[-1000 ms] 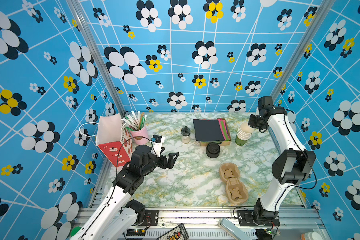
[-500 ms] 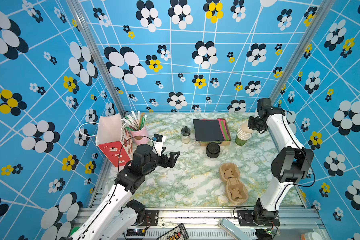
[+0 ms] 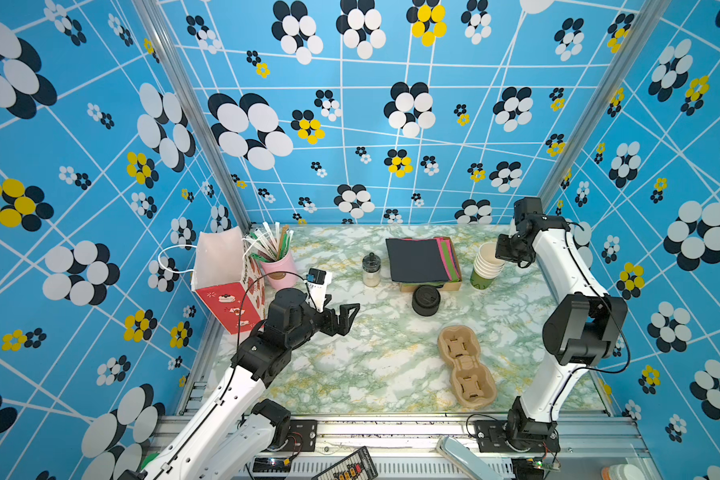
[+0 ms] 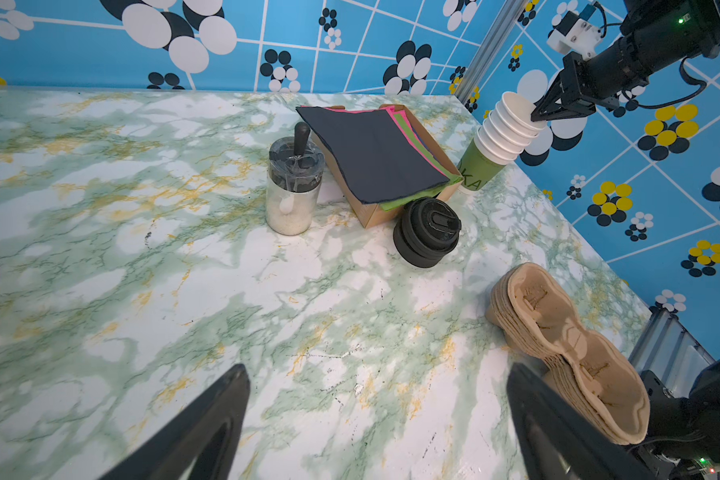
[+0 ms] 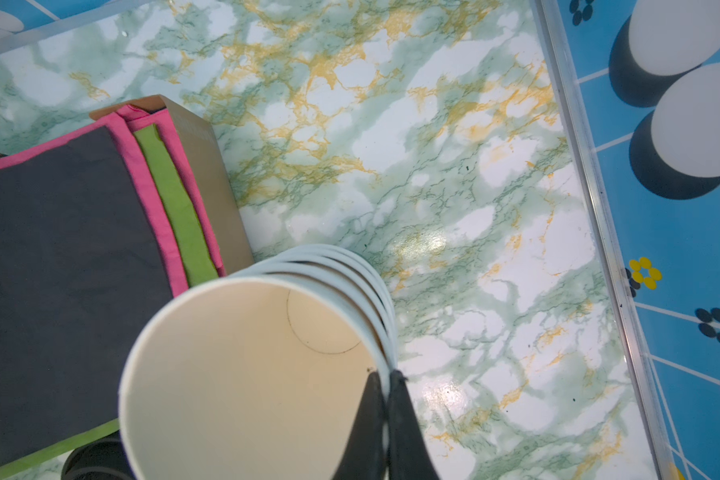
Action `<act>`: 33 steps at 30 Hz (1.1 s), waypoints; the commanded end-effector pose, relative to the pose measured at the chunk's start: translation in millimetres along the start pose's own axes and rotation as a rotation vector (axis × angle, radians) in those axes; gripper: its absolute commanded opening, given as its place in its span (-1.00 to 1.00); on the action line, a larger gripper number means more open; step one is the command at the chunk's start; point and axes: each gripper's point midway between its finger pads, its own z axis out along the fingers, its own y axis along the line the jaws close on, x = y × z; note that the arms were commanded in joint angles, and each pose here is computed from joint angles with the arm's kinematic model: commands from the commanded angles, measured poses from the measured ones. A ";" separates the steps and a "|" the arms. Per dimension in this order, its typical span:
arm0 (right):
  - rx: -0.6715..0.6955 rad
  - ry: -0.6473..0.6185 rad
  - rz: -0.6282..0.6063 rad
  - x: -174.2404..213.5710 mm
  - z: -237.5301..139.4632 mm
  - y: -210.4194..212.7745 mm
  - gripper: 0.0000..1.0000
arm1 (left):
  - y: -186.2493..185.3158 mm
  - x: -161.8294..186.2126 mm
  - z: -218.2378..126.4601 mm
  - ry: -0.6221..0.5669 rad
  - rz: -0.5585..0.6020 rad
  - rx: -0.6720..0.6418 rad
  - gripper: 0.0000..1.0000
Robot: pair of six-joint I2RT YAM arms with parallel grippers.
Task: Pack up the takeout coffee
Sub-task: 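Grip the top white cup's rim with the right gripper and lift it off the stack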
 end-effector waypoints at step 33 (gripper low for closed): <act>-0.130 -0.230 0.050 -19.1 -103.8 5.2 -1.00 | -46.6 -29.7 42.1 0.012 -0.007 0.118 0.88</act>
